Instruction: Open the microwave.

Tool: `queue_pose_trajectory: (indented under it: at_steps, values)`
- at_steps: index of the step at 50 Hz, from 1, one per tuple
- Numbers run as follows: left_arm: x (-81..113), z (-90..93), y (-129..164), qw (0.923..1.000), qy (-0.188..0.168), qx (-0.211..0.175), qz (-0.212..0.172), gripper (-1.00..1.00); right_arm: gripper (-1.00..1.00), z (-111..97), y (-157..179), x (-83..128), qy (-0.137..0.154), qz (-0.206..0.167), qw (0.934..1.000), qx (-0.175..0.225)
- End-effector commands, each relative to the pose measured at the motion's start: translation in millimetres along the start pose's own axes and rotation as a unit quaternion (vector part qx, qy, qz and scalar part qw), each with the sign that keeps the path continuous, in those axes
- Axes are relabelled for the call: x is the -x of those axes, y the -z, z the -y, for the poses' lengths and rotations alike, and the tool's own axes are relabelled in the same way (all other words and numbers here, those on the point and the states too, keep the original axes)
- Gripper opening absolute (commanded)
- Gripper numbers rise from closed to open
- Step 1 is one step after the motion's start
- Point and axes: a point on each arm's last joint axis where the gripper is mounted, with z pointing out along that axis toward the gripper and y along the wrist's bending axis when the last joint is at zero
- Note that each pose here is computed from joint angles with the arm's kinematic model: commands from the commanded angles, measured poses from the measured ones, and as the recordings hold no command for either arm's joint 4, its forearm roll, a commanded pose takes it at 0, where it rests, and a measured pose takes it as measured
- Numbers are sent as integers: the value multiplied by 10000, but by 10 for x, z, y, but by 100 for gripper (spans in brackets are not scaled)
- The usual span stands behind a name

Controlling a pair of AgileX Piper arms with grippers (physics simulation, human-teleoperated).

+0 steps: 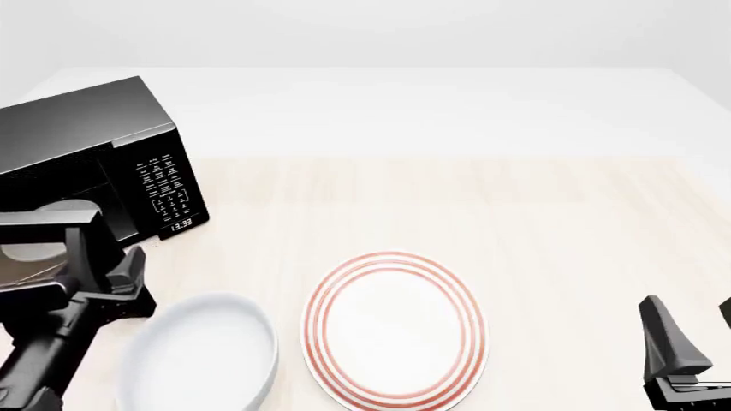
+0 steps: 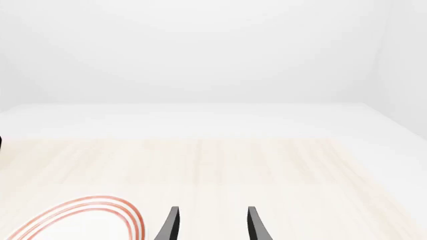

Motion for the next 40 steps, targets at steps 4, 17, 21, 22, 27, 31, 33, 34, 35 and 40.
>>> queue_pose_trajectory:
  at_steps: [4, 17, 21, 22, 27, 31, 33, 34, 35, 40]
  values:
    - [30, -15, 6, 9999, -7, 24, 98, 100, 100, 0, 0, 0, -1, 0, 10000, 0]
    - [214, -26, 114, 9994, -259, 117, 191, 100, 100, 0, 0, 0, 0, 0, 10000, -1]
    - [284, -11, 141, 9992, -315, 96, 221, 100, 100, 0, 0, 0, 0, 0, 10000, 0]
    - [289, -15, 150, 9991, -332, 111, 232, 100, 100, 0, 0, 0, 1, -1, 10000, 0]
    - [361, -4, 205, 9988, -393, 104, 271, 100, 100, 0, 0, 0, 0, -1, 10000, 0]
    - [422, 2, 251, 9985, -437, 108, 303, 100, 100, 0, 0, 0, 0, 0, 10000, 0]
    - [426, -4, 271, 9985, -425, 131, 318, 100, 100, 0, 0, 0, 1, 0, 10000, 1]
    - [436, -4, 286, 9984, -436, 134, 326, 100, 100, 0, 0, 0, -1, 0, 10000, 0]
    - [449, -1, 298, 9984, -442, 131, 332, 100, 100, 0, 0, 0, 1, 0, 10000, 0]
    - [483, 9, 336, 9982, -488, 116, 340, 100, 100, 0, 0, 0, -1, 0, 10000, 1]
